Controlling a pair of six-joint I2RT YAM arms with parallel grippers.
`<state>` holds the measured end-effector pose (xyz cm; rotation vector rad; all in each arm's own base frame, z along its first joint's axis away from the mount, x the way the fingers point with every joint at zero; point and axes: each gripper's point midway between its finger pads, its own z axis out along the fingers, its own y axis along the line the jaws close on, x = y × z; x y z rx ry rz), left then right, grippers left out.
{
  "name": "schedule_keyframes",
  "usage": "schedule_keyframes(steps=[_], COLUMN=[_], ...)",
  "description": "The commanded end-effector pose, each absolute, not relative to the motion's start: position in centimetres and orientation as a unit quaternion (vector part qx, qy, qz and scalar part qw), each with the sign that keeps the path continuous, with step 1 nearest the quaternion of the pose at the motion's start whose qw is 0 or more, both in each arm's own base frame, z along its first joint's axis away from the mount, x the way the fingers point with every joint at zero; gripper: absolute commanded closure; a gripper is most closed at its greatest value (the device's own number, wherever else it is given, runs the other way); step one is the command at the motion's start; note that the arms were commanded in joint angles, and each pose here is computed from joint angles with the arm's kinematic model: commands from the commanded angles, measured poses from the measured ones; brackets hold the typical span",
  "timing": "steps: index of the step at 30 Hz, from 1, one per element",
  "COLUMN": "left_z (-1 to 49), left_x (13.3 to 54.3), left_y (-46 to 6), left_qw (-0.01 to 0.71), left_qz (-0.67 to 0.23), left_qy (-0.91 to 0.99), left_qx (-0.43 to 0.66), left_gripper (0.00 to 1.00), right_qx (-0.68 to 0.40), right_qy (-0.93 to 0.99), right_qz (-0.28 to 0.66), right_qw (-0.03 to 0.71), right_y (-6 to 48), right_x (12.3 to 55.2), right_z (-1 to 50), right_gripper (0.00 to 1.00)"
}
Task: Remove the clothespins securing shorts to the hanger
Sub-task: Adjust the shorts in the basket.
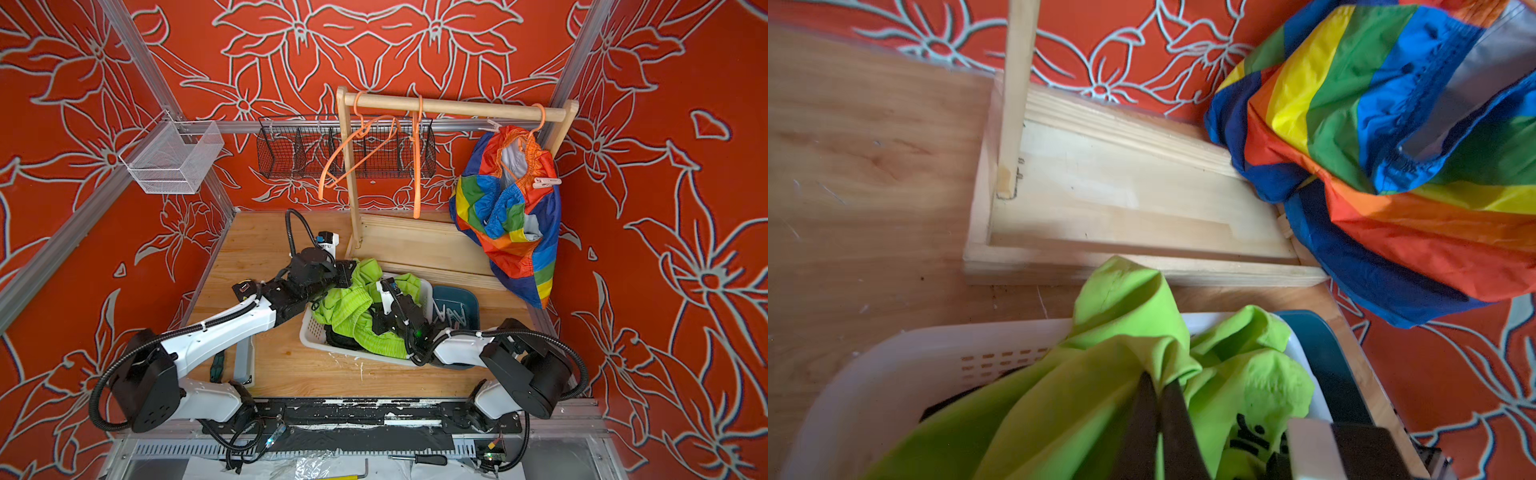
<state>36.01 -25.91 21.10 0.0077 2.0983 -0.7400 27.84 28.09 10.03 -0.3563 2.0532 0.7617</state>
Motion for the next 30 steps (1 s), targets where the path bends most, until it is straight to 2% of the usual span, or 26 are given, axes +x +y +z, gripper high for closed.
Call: schedule_keyframes(steps=[1, 11, 17, 30], left_z=[18.6, 10.4, 7.0, 5.8], left_x=[34.0, 28.6, 27.7, 28.2], left_y=[-27.8, -23.1, -20.1, -17.5], left_qw=[0.419, 0.382, 0.391, 0.415], left_qz=[-0.327, -0.241, -0.190, -0.128], left_qy=[0.847, 0.892, 0.900, 0.898], left_qx=[0.000, -0.020, -0.040, -0.069], left_gripper=[1.00, 1.00, 1.00, 1.00], right_qx=[-0.152, -0.150, -0.152, -0.170], right_qy=[0.867, 0.869, 0.872, 0.854], right_qz=[0.233, 0.235, 0.232, 0.268], right_qw=[0.413, 0.409, 0.403, 0.413], right_y=[26.2, 27.8, 28.1, 32.4], right_x=[27.7, 30.0, 30.5, 35.9], right_z=[7.3, 6.6, 5.7, 6.6], right_gripper=[0.92, 0.94, 0.93, 0.92])
